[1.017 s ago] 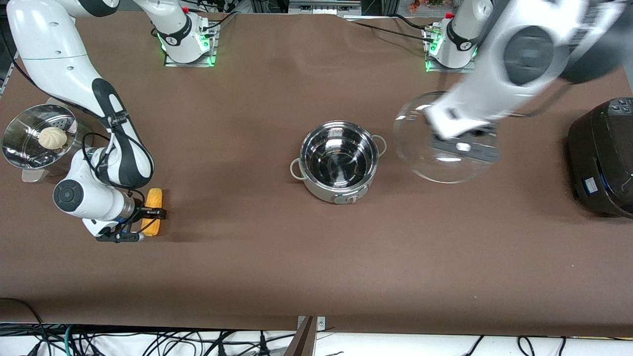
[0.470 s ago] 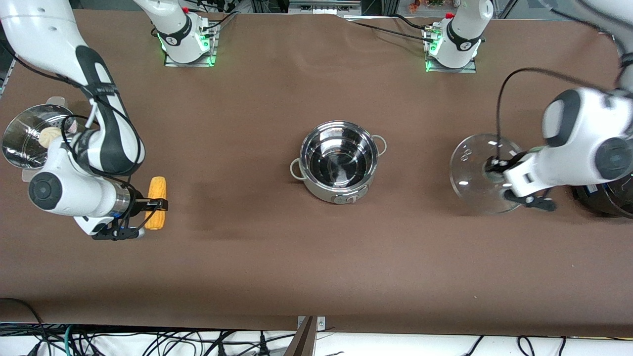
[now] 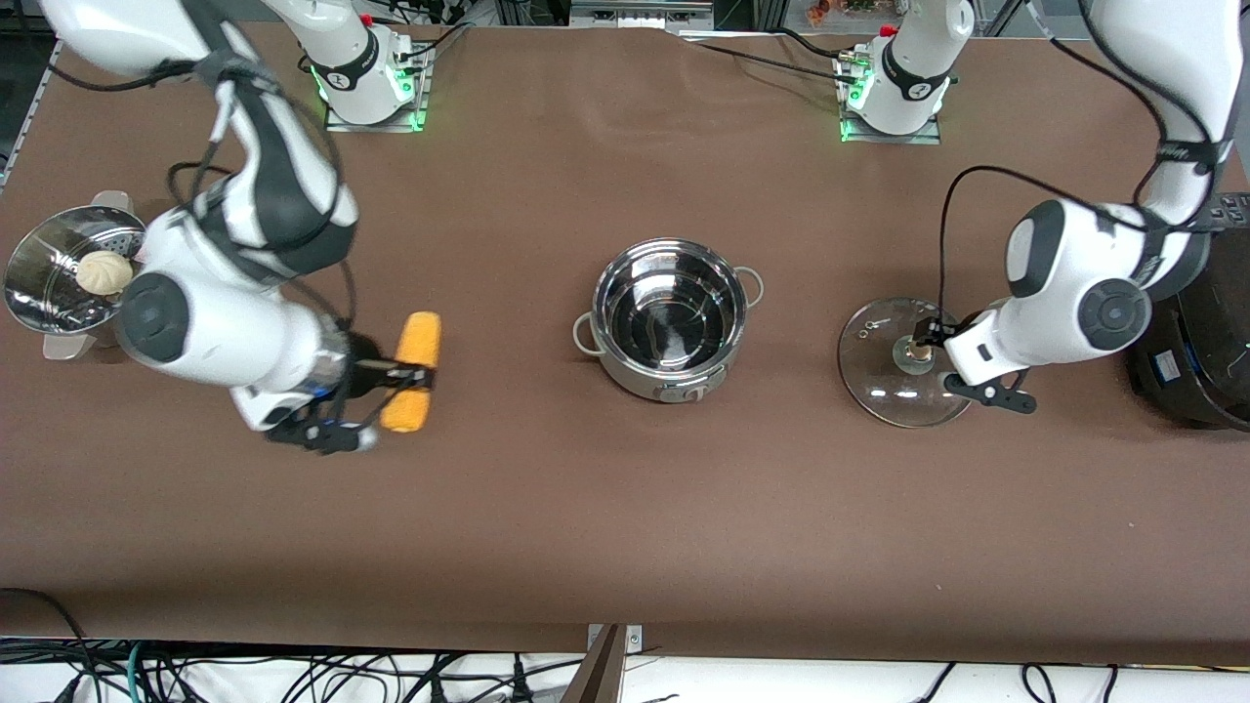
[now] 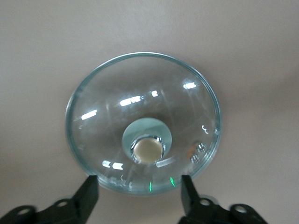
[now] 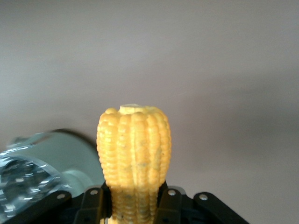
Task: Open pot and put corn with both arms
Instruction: 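Carry the corn over the open pot with the right gripper, then lower the corn into the pot and open the right gripper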
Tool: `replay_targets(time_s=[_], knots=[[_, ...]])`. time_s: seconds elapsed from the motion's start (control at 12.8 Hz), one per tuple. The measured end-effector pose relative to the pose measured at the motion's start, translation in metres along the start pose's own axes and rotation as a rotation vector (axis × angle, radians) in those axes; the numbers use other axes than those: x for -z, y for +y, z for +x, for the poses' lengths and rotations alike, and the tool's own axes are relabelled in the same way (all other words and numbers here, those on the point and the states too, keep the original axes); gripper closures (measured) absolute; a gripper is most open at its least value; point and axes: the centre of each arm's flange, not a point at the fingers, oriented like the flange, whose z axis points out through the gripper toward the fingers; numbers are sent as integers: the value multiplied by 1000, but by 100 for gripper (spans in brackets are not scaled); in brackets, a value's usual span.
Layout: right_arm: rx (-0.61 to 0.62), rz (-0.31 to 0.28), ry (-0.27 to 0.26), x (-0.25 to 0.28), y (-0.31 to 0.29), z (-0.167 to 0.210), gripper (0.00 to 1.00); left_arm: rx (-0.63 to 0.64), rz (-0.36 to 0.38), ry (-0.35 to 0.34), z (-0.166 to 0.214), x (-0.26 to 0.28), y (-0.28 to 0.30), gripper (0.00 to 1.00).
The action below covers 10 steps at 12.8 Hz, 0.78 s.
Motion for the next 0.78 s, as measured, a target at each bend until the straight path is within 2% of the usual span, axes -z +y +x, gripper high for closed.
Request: replay_targets(time_s=[0.08,0.16,0.23,0.47,0.55,0.78], knots=[[-18,7,6,-4,-41,-23,67,0,14,20,-4,40,2,3],[-38,18,16,-12,-78,-47,67,-1,26,36,-12,82,7,0],[-61,28,32,-23,-111,-69,67,-3,38,53,-23,127,14,0],[-88,18,56,-77,-163,-106,67,43,74,194,-51,232,9,0],[-95,7,52,-98,-171,-113,67,66,76,210,-60,249,-2,0],[-133,-5,45,-161,-189,-129,67,100,8,157,-74,252,-14,0]])
